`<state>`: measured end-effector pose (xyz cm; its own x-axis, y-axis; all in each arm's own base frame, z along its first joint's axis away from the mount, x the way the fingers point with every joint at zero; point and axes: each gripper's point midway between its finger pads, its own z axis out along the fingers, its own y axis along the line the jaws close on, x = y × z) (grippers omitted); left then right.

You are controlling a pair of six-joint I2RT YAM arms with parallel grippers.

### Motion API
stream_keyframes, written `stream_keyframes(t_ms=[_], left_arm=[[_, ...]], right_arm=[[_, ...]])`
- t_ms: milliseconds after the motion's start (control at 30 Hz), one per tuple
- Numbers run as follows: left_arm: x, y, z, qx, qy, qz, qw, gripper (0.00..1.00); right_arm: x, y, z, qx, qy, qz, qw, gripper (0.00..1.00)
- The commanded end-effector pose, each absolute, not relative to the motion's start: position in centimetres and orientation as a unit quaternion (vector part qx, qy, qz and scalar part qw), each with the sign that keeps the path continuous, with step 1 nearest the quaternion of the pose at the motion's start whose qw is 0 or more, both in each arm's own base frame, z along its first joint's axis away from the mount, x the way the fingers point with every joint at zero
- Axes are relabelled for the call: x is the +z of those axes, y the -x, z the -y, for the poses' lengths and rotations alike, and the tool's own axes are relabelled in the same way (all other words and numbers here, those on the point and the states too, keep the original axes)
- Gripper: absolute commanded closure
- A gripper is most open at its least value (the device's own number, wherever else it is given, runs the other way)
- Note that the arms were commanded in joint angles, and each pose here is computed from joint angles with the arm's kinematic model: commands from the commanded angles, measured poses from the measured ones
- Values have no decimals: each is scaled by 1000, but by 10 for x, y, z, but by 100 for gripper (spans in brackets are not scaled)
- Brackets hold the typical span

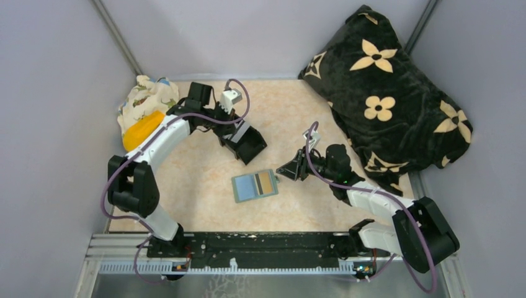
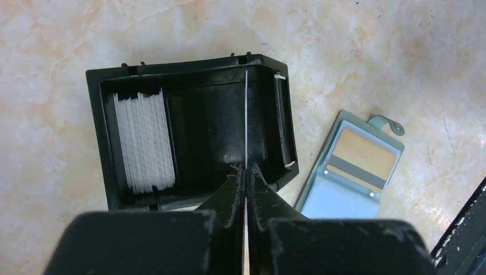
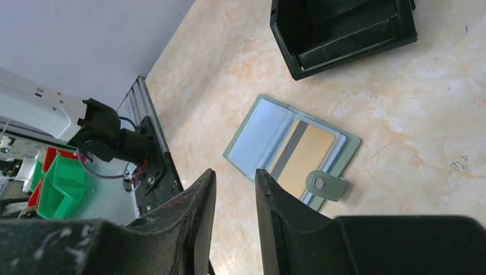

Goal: Take the credit cards out of the card holder

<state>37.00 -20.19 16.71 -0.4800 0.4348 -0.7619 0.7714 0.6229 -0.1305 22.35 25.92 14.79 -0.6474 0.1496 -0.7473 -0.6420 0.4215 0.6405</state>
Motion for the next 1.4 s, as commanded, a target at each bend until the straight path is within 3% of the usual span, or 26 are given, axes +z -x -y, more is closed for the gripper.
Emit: stream_keyframes(t_ms=[0, 1367], left_arm=[[164, -379, 204, -240, -396, -819, 340, 100], [85, -421, 186, -161, -414, -856, 263, 100]], right_arm=[[173, -230, -264, 527, 187, -716, 417, 68], [161, -230, -257, 518, 183, -722, 420, 70]])
